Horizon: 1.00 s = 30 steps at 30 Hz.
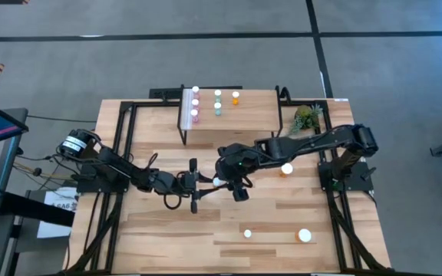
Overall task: Pick and place medicine bottles onto shelf by color
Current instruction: Put the left small orange pill bottle on the shelf aligned with the other small orange pill bottle
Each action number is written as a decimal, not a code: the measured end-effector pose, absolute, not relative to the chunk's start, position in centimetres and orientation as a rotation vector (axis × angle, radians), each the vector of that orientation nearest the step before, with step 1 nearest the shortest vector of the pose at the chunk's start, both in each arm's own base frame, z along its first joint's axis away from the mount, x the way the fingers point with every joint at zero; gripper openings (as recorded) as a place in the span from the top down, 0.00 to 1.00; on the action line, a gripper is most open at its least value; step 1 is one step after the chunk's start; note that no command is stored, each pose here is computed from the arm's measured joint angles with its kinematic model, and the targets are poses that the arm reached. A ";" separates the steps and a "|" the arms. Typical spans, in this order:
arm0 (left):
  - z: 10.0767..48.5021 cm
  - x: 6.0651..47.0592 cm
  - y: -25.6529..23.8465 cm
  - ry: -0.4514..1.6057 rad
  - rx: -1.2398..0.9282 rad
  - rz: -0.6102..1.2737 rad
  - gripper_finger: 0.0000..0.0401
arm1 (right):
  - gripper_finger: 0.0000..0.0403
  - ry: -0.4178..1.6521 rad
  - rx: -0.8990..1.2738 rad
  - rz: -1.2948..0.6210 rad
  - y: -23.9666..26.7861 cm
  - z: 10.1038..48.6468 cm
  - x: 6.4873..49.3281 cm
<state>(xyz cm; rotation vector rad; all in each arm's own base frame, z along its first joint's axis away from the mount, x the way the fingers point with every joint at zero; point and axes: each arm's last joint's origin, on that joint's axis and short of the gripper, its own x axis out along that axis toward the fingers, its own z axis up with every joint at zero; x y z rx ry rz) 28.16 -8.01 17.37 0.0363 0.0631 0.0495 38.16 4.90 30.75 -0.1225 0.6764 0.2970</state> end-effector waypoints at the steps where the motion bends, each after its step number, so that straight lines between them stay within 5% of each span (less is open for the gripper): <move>1: 17.3 28.1 -8.0 0.065 0.037 0.049 0.76 | 0.53 0.677 -0.115 0.305 4.9 30.8 38.1; 13: 17.2 28.1 -8.0 0.076 0.033 0.056 0.76 | 0.50 0.680 -0.093 0.303 4.9 30.8 38.1; 30: 17.2 28.1 -8.0 0.080 0.025 0.058 0.76 | 0.64 0.680 -0.094 0.302 4.9 30.7 38.1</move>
